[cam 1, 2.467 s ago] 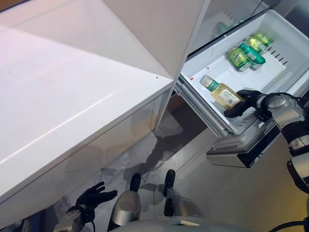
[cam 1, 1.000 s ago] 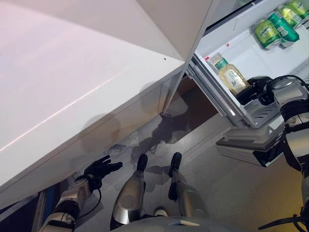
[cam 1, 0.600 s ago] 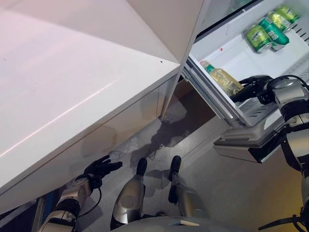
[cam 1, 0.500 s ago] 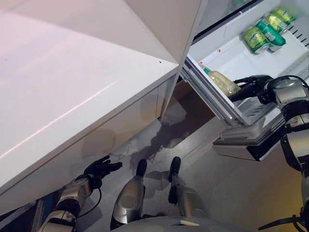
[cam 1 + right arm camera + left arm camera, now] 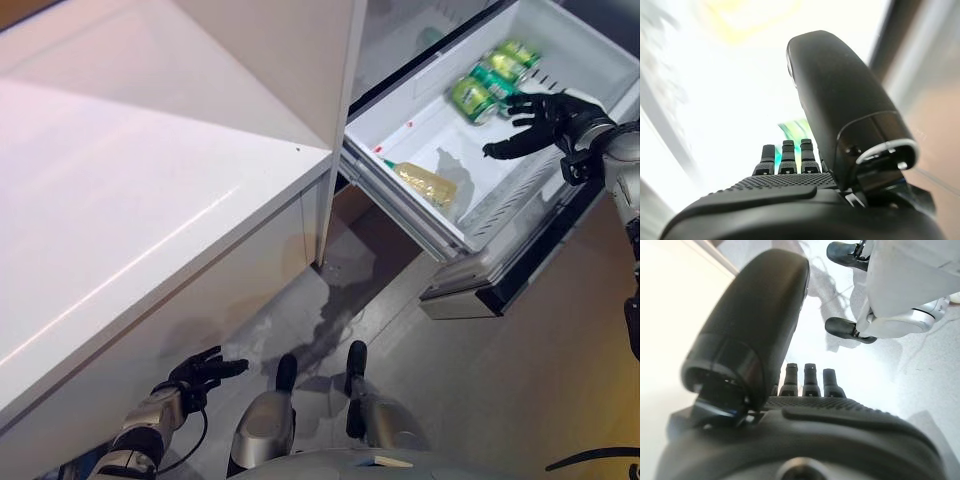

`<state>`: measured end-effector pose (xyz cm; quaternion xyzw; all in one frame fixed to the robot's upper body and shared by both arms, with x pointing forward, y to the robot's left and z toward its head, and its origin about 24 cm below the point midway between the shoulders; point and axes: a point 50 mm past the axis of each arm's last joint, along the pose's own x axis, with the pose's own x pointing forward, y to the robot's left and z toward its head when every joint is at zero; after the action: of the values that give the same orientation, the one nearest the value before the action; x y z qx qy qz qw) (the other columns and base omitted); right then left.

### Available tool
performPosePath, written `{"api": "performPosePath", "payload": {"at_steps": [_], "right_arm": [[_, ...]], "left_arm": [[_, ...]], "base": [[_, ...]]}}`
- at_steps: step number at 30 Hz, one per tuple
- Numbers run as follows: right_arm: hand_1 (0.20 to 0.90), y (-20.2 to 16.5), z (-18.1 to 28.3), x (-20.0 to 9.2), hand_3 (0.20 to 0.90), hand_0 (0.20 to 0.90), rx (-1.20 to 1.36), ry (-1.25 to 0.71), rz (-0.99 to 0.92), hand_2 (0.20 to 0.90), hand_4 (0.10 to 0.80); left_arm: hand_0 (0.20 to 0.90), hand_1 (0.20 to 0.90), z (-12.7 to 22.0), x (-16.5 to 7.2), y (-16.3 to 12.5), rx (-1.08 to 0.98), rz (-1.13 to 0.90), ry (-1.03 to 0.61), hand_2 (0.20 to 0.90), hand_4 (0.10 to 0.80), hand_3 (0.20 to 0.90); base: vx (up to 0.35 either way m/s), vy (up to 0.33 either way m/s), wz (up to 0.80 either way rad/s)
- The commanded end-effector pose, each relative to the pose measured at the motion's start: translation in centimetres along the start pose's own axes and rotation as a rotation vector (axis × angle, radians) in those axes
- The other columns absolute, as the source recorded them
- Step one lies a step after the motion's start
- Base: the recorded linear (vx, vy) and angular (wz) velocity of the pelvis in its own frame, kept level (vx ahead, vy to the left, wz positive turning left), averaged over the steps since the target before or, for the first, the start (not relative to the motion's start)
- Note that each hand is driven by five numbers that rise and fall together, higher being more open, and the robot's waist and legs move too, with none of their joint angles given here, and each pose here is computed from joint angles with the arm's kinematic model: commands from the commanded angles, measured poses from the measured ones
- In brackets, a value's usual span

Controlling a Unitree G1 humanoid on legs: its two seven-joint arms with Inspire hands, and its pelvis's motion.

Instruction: Put drinks into fridge and close the fridge

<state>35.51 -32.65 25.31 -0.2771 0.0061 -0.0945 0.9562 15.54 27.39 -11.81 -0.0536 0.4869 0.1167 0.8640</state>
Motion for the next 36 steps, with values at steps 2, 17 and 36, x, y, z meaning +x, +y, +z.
{"api": "performPosePath", "payload": {"at_steps": [2,17,36], "right_arm": [[0.900,-3.5,2.9,-3.0,0.900,0.900,0.008,-0.275,-0.287,0.900,0.800],[0.900,-6.0,-5.3,-14.4,0.900,0.900,0.217,-0.398,-0.922,0.900,0.800],[0.900,1.5,-15.3,-11.0,0.900,0.900,0.357,0.045,-0.497,0.900,0.800]], "left_arm": [[0.900,0.900,-5.3,-0.9,1.8,0.037,0.033,0.130,0.900,0.800,0.900],[0.900,0.900,-8.9,-1.5,1.0,-0.016,-0.008,0.178,0.900,0.800,0.900],[0.900,0.900,-3.3,0.1,0.3,-0.016,0.042,0.079,0.900,0.800,0.900]], "base": [[0.046,0.053,-0.12],[0.010,0.003,-0.10],[-0.015,-0.034,-0.09]]}}
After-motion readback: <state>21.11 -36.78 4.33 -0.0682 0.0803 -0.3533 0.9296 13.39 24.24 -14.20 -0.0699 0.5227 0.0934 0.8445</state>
